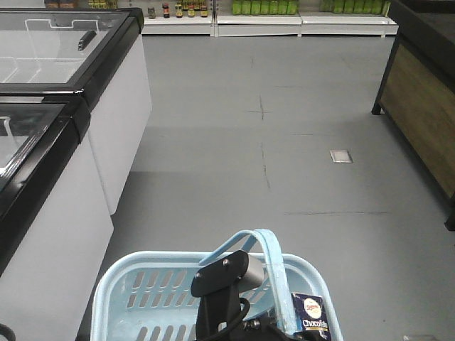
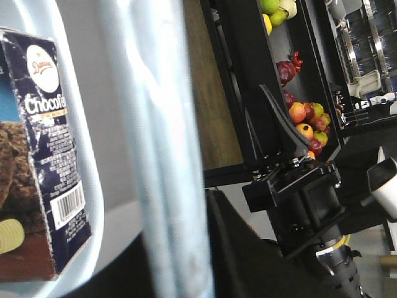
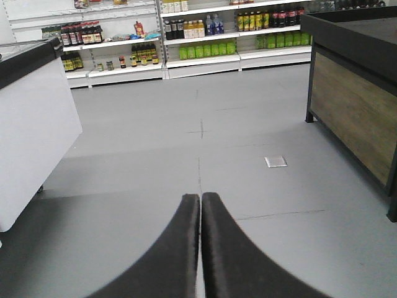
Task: Left arm holds basket, right arm returns cookies
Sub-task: 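Hold the basket with the left gripper while driving forward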
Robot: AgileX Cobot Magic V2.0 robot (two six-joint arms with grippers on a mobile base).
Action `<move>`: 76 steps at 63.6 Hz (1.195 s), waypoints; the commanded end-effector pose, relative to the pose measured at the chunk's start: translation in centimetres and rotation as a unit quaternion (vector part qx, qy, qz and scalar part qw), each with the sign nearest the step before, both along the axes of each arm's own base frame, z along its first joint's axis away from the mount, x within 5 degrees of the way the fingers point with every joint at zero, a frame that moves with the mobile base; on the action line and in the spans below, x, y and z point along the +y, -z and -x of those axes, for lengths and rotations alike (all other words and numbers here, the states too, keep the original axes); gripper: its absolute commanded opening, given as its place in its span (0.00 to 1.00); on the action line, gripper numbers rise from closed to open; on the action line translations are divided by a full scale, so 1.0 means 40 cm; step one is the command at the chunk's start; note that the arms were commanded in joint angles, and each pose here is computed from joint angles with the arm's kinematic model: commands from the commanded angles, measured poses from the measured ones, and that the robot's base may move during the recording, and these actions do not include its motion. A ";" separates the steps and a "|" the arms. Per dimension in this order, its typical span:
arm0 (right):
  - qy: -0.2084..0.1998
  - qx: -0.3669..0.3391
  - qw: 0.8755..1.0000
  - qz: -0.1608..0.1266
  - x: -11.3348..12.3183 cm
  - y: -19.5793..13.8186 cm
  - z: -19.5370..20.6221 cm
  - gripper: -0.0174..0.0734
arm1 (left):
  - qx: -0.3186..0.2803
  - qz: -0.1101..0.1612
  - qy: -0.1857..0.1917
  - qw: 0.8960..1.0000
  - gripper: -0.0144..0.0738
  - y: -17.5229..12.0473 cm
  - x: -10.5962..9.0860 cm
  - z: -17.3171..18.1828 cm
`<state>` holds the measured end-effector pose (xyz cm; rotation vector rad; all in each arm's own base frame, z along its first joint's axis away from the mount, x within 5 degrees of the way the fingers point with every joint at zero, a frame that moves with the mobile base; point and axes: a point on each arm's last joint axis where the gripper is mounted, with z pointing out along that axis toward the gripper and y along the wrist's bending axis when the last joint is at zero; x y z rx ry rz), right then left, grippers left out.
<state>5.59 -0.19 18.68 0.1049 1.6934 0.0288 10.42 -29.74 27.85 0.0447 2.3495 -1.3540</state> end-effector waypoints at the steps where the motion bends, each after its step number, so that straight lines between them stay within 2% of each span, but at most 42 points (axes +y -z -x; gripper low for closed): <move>1: 0.005 -0.045 0.999 0.010 -0.002 -0.017 0.001 0.18 | -0.029 0.029 0.002 0.999 0.16 -0.058 0.008 0.003; 76: 0.005 -0.043 0.999 0.010 -0.002 -0.016 0.001 0.18 | -0.026 0.029 0.008 0.999 0.16 -0.058 0.007 0.005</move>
